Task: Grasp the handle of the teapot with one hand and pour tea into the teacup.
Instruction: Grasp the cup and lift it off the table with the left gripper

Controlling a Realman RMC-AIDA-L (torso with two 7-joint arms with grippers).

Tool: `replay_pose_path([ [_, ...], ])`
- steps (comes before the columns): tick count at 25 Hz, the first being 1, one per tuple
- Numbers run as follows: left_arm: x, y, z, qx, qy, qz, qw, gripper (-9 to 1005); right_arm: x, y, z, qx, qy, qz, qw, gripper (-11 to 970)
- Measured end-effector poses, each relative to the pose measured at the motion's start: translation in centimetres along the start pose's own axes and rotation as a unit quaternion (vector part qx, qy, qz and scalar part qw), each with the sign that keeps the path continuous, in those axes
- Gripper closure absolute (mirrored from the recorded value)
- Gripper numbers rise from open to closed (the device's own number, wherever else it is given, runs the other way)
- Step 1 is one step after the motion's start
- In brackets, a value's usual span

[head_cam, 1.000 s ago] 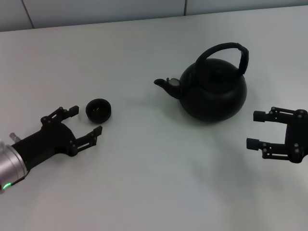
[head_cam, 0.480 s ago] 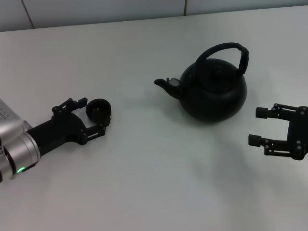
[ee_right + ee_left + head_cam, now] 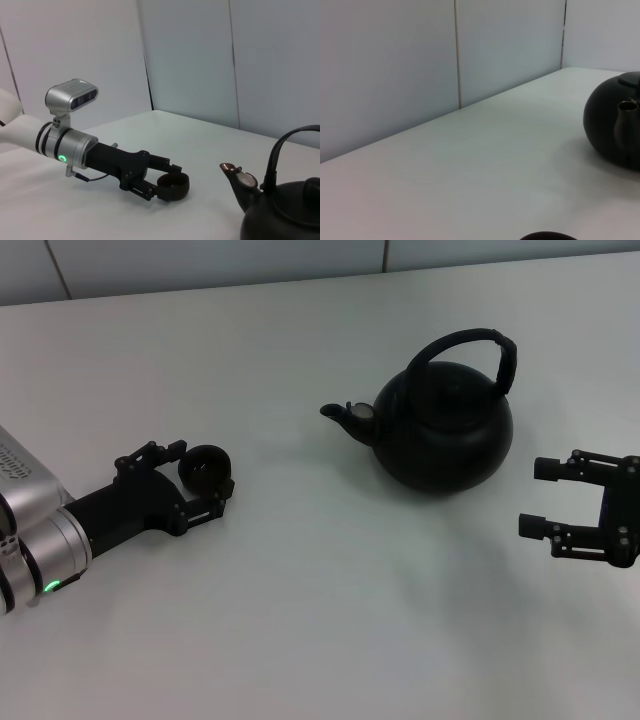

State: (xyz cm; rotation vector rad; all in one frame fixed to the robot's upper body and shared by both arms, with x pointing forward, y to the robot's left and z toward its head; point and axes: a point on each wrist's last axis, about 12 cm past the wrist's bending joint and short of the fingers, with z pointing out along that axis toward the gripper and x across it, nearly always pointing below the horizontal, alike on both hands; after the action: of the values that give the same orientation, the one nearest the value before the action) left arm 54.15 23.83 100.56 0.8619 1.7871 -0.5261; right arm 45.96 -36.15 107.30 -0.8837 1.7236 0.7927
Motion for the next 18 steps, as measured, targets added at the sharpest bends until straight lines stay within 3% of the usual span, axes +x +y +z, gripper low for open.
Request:
replay_pose_path([
  [8,0.03,-0.21,0.12,0.003,0.0,-0.01,1.0,159,-0.05,-0.05,0.01,0.0,0.0,-0.001,1.0,215],
  [18,-0.05,-0.37,0.12,0.007,-0.006,-0.013,1.0,274,0.07,0.02,-0.14,0.001,0.001,0.001,1.0,216],
])
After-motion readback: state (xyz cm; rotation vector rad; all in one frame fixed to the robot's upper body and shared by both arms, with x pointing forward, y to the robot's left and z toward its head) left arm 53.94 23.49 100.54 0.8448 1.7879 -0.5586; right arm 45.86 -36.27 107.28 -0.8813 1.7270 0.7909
